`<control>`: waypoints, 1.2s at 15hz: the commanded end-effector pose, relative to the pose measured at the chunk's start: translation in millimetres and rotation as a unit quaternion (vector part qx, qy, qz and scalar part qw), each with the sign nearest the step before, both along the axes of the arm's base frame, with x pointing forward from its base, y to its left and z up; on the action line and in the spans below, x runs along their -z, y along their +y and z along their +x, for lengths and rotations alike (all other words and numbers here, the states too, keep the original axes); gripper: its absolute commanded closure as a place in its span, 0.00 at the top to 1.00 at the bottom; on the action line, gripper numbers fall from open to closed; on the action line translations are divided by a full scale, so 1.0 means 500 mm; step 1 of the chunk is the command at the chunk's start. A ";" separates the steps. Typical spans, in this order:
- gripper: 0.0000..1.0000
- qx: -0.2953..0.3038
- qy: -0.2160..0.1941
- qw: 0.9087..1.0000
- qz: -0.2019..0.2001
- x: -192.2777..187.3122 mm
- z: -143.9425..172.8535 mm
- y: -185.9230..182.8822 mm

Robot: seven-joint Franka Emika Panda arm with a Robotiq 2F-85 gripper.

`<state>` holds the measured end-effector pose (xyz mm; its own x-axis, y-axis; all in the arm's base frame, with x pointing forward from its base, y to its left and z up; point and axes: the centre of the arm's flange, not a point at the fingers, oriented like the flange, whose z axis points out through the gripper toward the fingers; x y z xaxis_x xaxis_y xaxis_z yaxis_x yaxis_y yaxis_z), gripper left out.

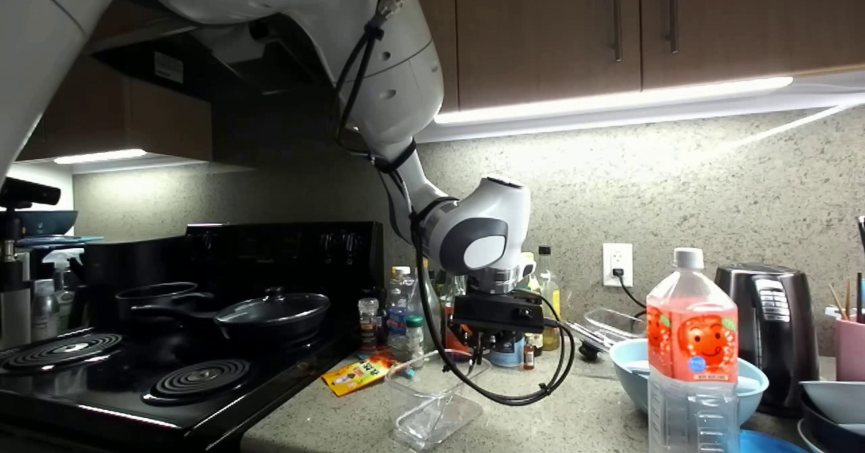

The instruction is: Put the spoon in the transparent bowl, then remove the spoon out of the bowl, then put the spoon back in the bowl

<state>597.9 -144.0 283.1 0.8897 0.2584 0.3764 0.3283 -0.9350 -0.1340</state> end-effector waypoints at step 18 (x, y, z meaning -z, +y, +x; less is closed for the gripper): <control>0.29 0.000 0.000 1.000 0.000 0.000 0.000 -0.001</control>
<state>597.8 -144.3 283.1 0.8899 0.2579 0.3762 0.3277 -0.9352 -0.1339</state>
